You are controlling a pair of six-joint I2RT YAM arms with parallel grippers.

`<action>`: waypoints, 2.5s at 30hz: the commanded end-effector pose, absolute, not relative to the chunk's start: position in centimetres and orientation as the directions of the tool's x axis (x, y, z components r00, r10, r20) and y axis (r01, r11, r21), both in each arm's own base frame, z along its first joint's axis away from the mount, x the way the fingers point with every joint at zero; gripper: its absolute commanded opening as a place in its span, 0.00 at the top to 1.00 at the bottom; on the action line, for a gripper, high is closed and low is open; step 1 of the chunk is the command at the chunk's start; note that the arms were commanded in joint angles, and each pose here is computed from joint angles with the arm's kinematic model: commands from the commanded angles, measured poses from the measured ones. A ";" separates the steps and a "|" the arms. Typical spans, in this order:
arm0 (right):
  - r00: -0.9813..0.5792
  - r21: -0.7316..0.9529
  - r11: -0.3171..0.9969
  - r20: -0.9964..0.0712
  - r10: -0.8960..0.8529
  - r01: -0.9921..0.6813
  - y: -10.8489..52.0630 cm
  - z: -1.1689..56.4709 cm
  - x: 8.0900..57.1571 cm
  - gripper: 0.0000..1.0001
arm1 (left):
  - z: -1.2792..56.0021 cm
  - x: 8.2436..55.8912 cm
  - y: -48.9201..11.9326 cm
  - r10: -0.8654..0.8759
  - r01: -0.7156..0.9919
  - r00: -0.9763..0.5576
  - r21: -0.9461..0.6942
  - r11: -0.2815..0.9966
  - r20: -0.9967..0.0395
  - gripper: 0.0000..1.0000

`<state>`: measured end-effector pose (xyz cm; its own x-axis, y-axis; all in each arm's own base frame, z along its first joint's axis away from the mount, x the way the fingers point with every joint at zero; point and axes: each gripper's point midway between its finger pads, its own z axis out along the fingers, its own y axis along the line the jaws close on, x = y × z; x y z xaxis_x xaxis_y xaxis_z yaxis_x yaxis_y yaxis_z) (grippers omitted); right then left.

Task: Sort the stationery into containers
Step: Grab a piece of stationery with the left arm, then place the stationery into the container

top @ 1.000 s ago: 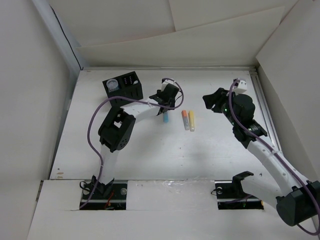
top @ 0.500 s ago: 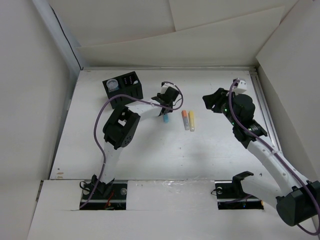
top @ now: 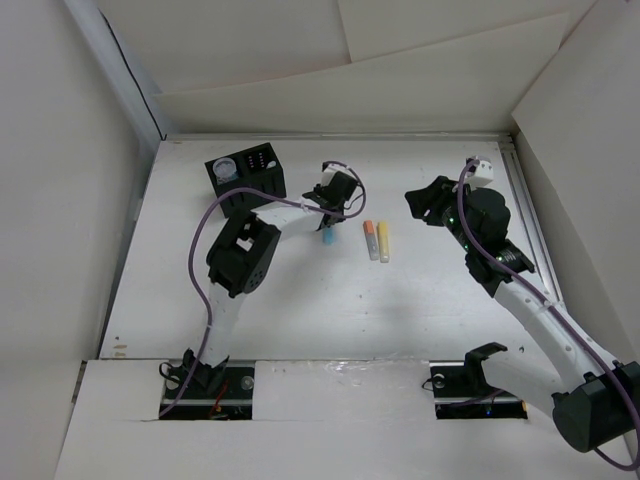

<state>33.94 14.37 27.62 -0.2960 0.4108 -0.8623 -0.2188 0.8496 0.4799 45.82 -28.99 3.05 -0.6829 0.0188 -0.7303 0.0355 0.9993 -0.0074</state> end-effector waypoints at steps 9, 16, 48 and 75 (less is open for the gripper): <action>-0.241 0.481 0.837 -0.872 0.427 -0.260 14.8 30.1 34.1 0.47 | 20.3 49.6 -26.5 -0.247 -0.003 -0.438 -0.273 0.962 -0.864 0.95; -0.252 0.482 0.836 -0.871 0.422 -0.264 15.0 29.8 34.2 0.47 | 27.7 53.7 -18.0 -0.375 -0.161 -0.239 -0.344 0.925 -0.896 0.95; -0.258 0.484 0.825 -0.870 0.420 -0.291 15.5 30.3 34.0 0.47 | 26.2 60.2 -5.4 -0.059 -0.566 -0.048 -0.022 0.824 -0.997 0.95; -0.265 0.484 0.826 -0.869 0.417 -0.287 15.5 30.0 34.1 0.47 | 22.4 59.5 -8.0 -0.002 -0.559 -0.089 0.049 0.828 -0.996 0.89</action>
<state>33.96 14.89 27.08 -0.3208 0.4017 -0.8577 -0.2336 0.8441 0.4827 59.98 -7.10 20.09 -0.1550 -0.0018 -0.9879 -0.5447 0.8344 0.0839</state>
